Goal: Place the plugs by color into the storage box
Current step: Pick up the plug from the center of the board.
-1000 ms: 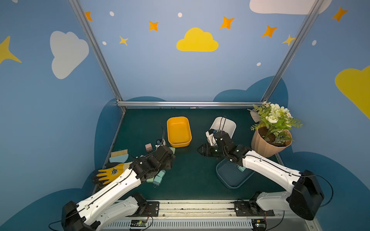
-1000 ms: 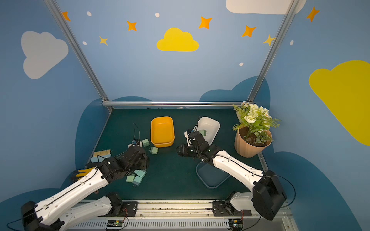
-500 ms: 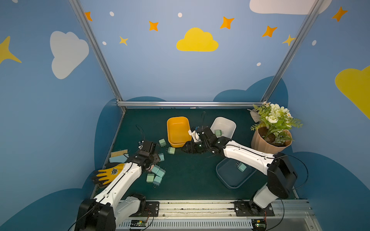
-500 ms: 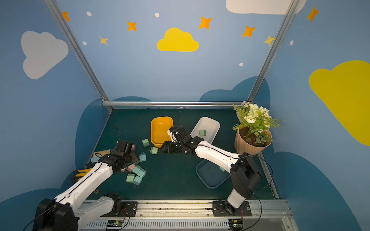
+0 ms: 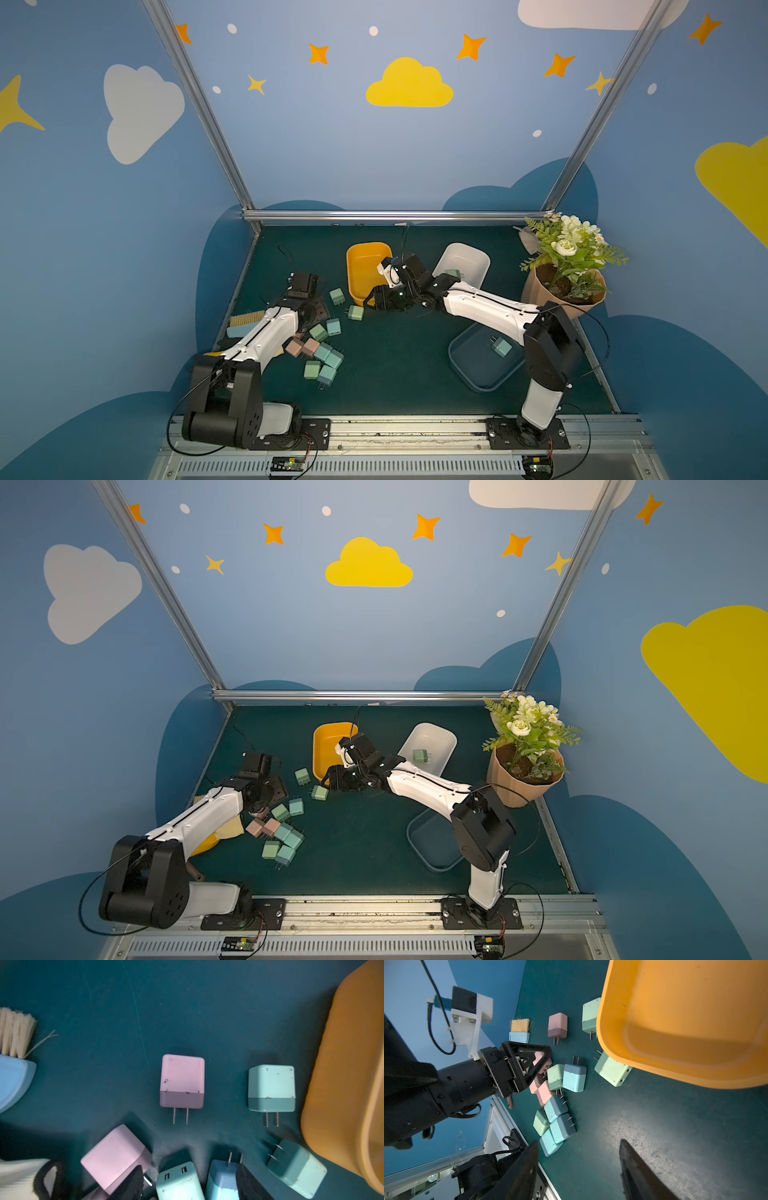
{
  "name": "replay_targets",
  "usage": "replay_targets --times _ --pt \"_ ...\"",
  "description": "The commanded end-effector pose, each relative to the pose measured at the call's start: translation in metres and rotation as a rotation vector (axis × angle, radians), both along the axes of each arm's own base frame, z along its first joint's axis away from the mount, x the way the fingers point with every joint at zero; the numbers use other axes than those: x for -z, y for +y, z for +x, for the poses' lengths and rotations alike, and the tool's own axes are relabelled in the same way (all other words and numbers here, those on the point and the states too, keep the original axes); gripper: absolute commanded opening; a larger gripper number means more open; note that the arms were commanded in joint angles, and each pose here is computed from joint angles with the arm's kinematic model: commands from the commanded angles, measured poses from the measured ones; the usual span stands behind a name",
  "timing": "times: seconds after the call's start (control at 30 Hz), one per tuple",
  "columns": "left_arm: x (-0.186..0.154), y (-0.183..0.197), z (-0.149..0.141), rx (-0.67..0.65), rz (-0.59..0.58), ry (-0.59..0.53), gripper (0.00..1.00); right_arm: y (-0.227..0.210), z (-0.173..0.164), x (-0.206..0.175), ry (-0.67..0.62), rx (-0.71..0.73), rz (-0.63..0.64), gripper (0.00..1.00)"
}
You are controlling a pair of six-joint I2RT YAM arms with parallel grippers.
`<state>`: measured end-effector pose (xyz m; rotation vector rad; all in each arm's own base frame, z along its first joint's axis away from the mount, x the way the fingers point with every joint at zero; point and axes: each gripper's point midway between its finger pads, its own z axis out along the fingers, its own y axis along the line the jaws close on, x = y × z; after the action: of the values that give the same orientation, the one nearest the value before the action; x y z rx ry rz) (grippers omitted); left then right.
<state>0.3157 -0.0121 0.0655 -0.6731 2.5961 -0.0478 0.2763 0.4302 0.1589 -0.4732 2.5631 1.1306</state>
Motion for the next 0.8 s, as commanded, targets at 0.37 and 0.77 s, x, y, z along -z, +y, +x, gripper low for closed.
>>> replay_targets --times 0.37,0.77 --pt "0.014 0.007 0.018 0.019 0.045 0.086 0.71 0.015 0.017 0.003 0.035 -0.029 0.036 0.62" --pt "0.02 0.025 0.03 -0.052 0.002 0.067 0.64 0.009 0.005 0.025 0.113 -0.03 0.03 0.6"
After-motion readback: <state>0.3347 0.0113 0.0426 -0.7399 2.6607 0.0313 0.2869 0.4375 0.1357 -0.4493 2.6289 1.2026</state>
